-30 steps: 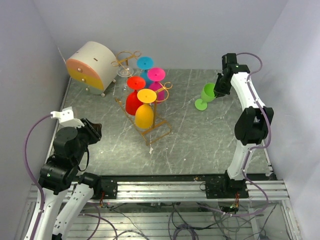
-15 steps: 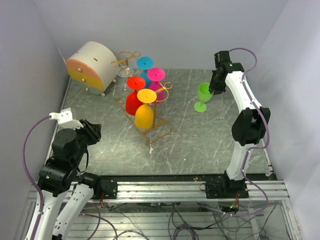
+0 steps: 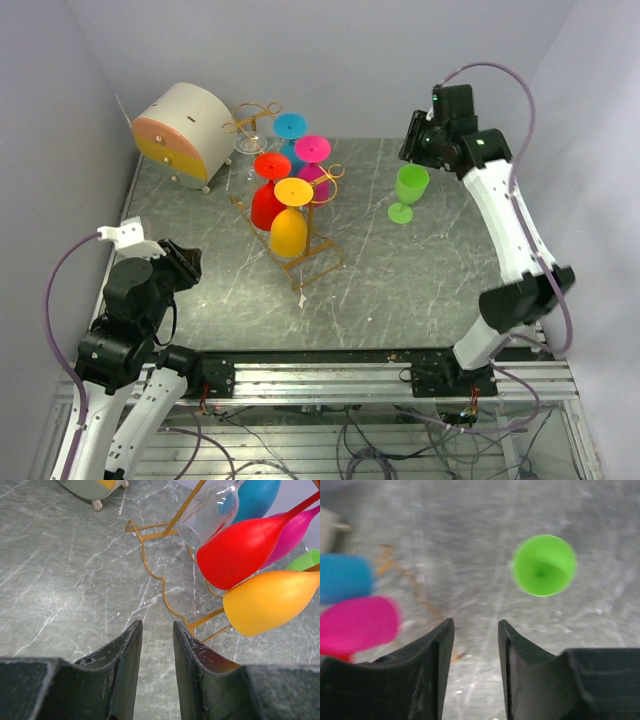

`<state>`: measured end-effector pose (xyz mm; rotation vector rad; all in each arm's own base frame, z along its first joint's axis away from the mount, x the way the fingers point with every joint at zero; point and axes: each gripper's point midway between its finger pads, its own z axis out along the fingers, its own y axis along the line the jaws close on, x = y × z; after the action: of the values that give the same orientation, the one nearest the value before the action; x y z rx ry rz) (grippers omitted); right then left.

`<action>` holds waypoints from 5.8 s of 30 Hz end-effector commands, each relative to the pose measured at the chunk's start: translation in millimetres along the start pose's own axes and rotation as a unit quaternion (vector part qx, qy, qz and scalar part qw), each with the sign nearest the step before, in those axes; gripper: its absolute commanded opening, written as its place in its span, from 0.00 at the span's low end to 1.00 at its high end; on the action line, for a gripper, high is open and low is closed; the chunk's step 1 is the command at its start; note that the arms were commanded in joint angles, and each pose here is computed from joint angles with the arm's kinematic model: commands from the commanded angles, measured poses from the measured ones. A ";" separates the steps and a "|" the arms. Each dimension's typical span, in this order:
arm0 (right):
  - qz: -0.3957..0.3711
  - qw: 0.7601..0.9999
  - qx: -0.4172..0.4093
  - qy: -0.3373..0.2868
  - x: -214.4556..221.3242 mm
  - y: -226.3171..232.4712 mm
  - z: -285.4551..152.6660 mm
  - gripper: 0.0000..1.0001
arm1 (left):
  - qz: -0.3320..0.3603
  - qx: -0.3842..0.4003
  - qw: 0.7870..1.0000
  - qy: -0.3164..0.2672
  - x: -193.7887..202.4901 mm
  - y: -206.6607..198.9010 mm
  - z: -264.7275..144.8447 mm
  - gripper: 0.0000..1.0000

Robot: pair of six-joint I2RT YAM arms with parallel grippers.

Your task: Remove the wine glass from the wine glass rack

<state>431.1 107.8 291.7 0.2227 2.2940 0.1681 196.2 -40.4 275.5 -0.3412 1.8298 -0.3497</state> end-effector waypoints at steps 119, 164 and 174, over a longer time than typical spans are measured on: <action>-0.396 0.654 -0.361 -0.534 -8.3 192.3 -283.9 0.00 | -0.333 0.409 0.810 0.256 -145.8 -269.2 -24.0 0.64; -0.508 0.626 -0.257 -0.532 108.5 228.4 -278.5 0.25 | -0.350 0.379 0.812 0.274 -88.6 -234.0 -31.5 0.07; -0.408 0.753 -0.355 -0.373 133.0 175.0 -280.7 0.33 | -0.310 0.405 0.839 0.189 -88.0 -217.5 -44.8 0.07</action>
<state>158.6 302.7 437.0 -0.9893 0.9795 0.2443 195.7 -207.1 442.2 -0.3697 1.8268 -1.7424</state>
